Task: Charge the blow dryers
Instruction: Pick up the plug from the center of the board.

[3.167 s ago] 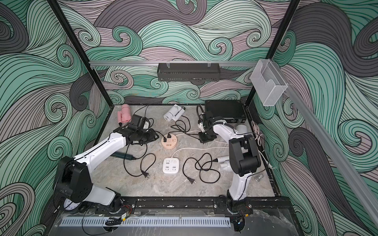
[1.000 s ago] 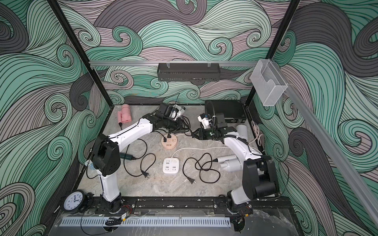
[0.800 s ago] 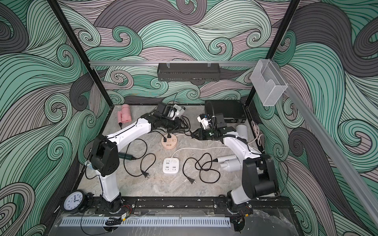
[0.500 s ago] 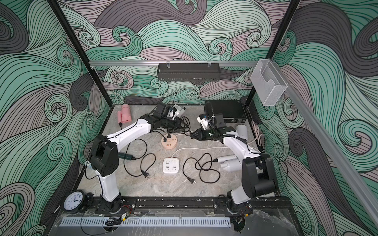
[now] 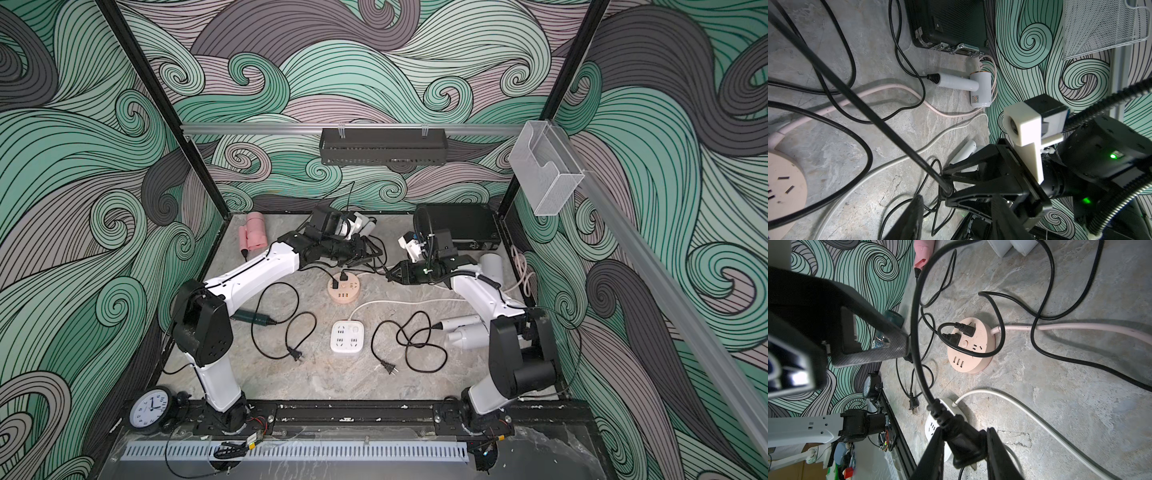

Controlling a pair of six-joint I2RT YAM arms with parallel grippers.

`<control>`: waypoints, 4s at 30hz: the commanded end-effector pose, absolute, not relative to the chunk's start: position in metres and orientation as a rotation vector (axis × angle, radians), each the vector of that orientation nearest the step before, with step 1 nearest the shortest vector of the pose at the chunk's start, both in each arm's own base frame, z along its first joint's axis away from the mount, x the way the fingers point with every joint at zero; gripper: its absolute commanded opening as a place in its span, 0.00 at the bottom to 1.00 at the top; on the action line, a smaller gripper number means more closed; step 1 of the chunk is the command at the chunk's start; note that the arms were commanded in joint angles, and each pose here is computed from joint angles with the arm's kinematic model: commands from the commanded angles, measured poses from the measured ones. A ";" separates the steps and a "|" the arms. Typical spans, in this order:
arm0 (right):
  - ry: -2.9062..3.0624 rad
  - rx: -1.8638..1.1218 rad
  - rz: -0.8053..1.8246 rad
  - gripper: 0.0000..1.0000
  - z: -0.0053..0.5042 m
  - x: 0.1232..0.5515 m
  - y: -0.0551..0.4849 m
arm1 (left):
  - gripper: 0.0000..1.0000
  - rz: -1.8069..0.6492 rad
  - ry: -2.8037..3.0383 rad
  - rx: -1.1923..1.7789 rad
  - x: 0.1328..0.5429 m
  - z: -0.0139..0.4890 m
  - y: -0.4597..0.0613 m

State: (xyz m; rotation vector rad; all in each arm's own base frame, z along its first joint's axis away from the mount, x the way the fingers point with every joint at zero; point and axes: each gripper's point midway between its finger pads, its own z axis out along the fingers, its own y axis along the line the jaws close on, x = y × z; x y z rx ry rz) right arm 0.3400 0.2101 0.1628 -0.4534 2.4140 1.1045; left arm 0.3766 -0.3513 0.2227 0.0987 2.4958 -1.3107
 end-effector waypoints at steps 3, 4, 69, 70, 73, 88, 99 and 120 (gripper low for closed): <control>2.342 -0.525 1.163 0.29 0.184 0.336 0.219 | 0.48 -1.317 2.486 0.129 0.384 0.223 -0.355; 2.333 -0.527 1.176 0.29 0.186 0.336 0.220 | 0.47 -1.319 2.490 0.130 0.384 0.222 -0.355; 2.420 -0.623 0.509 0.23 0.179 0.353 0.263 | 0.00 -1.122 2.701 -0.081 0.392 0.197 -0.355; 2.425 -0.624 0.507 0.20 0.177 0.353 0.263 | 0.00 -1.121 2.701 -0.082 0.392 0.197 -0.354; 2.437 -0.625 0.500 0.16 0.175 0.354 0.263 | 0.00 -1.118 2.699 -0.079 0.393 0.197 -0.355; 2.415 -0.675 0.544 0.07 0.178 0.346 0.266 | 0.23 -1.153 2.687 -0.013 0.393 0.200 -0.358; 2.371 -0.624 0.889 0.07 0.189 0.339 0.265 | 0.40 -1.491 2.543 0.059 0.382 0.216 -0.355; 2.352 -0.593 1.186 0.26 0.180 0.339 0.273 | 0.00 -1.643 2.461 0.026 0.388 0.223 -0.359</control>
